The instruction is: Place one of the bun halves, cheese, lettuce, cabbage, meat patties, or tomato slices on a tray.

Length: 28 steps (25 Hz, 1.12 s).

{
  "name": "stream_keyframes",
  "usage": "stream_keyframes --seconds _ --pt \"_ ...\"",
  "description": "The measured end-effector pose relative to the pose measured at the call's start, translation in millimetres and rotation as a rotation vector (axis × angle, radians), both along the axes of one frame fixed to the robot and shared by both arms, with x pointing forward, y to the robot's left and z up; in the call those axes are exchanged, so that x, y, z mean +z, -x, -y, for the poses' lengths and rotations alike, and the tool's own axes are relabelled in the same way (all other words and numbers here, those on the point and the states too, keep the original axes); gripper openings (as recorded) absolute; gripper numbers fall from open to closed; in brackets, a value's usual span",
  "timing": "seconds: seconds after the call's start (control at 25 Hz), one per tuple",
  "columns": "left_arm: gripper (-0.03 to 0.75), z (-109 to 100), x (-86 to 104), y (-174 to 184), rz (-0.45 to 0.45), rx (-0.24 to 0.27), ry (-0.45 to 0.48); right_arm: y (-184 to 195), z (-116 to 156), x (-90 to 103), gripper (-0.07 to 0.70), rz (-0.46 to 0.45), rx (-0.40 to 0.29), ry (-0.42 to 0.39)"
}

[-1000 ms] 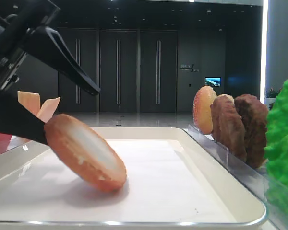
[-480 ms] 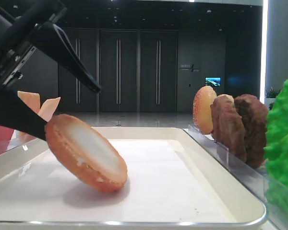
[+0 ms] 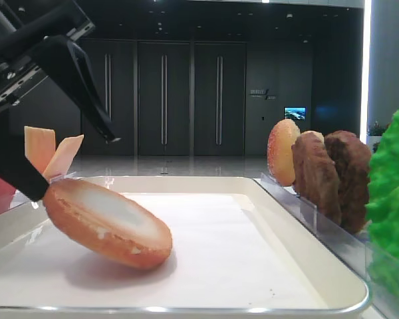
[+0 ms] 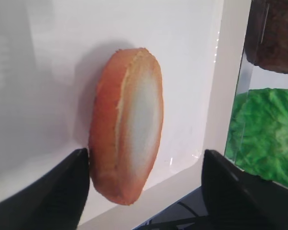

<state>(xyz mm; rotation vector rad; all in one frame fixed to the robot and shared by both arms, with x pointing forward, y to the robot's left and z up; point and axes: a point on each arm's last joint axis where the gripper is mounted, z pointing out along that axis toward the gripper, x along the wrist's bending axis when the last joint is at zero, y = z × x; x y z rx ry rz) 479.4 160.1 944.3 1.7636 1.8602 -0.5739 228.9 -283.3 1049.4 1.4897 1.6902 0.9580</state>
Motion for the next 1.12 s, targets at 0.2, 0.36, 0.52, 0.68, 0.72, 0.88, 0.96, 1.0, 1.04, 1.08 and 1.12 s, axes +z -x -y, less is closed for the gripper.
stream_keyframes --seconds 0.2,0.36,0.52,0.68,0.72,0.88,0.96,1.0,1.04,1.08,1.12 --pt "0.551 2.0 17.6 -12.4 -0.007 -0.027 -0.042 0.0 0.0 0.0 0.190 0.000 0.000 0.000" --pt "0.549 2.5 29.3 -19.7 -0.002 -0.049 -0.075 0.0 0.0 0.0 0.190 0.000 0.000 0.000" --pt "0.547 1.7 45.6 -28.5 0.014 -0.090 -0.132 0.0 0.0 0.0 0.190 0.000 0.000 0.000" --pt "0.547 -6.2 71.9 -38.0 0.053 -0.155 -0.272 0.0 0.0 0.0 0.190 0.000 0.000 -0.001" --pt "0.547 -10.0 81.7 -40.3 0.077 -0.172 -0.323 0.0 0.0 0.0 0.190 0.000 0.000 -0.001" --pt "0.547 -28.8 118.8 -42.8 0.152 -0.206 -0.530 0.0 0.0 0.0 0.190 0.000 -0.001 -0.002" --pt "0.545 -35.8 130.9 -41.5 0.201 -0.201 -0.589 0.0 0.0 0.0 0.190 0.000 -0.001 -0.002" --pt "0.542 -38.9 136.2 -39.3 0.218 -0.197 -0.610 0.0 0.0 0.0 0.190 0.000 -0.001 -0.002" --pt "0.538 -41.5 141.2 -36.7 0.232 -0.189 -0.624 0.0 0.0 0.0 0.190 0.000 -0.001 -0.002" --pt "0.533 -44.2 145.2 -35.1 0.248 -0.182 -0.643 0.0 0.0 0.0 0.190 0.000 -0.001 -0.002" --pt "0.526 -46.5 149.3 -33.0 0.263 -0.175 -0.655 0.0 0.0 0.0 0.190 0.000 -0.001 -0.002"
